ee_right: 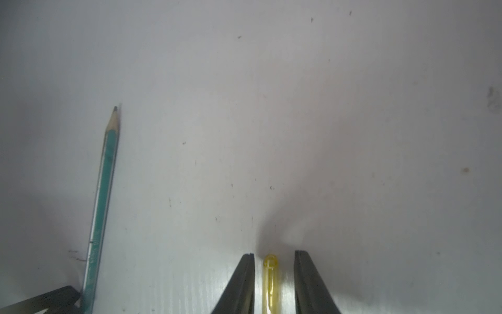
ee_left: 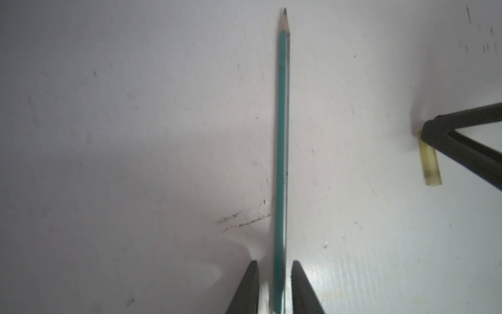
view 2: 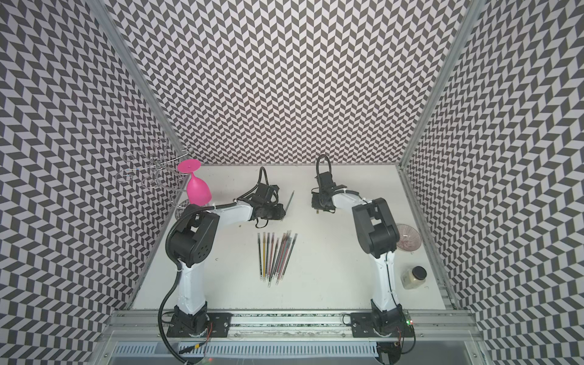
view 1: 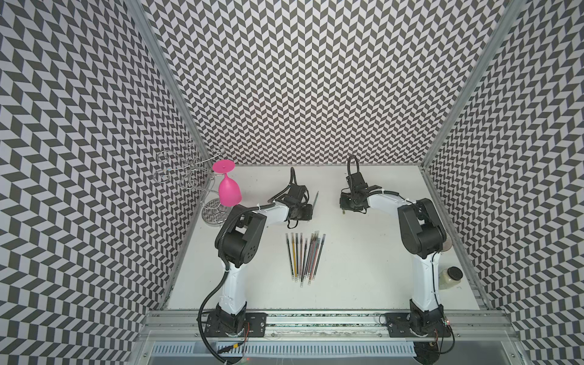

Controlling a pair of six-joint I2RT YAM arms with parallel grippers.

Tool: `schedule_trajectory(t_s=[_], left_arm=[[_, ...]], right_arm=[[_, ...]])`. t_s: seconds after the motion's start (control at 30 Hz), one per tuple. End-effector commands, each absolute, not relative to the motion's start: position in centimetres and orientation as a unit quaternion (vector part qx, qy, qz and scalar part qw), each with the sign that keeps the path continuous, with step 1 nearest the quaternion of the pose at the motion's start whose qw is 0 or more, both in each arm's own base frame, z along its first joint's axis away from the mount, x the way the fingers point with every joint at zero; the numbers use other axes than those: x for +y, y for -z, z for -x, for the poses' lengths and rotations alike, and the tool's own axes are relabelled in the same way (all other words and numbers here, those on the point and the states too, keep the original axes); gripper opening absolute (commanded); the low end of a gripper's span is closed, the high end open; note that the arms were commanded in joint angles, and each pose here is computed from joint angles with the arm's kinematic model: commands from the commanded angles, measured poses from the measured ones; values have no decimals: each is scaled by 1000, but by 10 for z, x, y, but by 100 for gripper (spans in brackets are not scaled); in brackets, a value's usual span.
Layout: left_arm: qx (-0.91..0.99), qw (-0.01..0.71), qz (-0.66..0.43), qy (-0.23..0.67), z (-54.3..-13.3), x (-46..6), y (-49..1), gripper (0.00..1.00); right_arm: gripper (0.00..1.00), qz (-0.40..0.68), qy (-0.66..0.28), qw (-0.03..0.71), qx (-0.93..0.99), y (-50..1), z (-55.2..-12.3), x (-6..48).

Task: Remove the protective cover of the pencils
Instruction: Place the pencil at the center of the board.

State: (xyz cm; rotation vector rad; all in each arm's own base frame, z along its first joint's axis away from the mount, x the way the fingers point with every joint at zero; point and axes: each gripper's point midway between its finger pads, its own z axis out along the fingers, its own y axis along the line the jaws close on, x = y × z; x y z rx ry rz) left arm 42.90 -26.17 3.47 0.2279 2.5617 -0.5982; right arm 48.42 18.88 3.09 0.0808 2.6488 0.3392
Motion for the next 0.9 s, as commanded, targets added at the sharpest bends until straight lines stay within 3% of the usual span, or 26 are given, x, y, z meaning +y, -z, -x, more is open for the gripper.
schedule_trajectory(t_s=[0.0, 0.23, 0.4, 0.57, 0.7, 0.87], left_arm=[[918, 301, -86, 244, -433, -264, -80, 30], [869, 391, -93, 289, -404, -253, -169, 32], [800, 440, -115, 391, -321, -243, -239, 35], [756, 446, -152, 455, -240, -225, -271, 34], [735, 469, -194, 449, -198, -206, -304, 36], [725, 488, -245, 421, -176, -197, -310, 37]], right_arm=[[29, -38, -115, 240, 963, -31, -486, 183], [30, -16, -141, 244, 959, -53, -474, 193], [29, 13, -155, 272, 950, -85, -430, 207], [29, 47, -173, 266, 947, -79, -361, 242], [29, 52, -174, 241, 953, -61, -323, 265], [28, 20, -146, 215, 965, -43, -305, 281]])
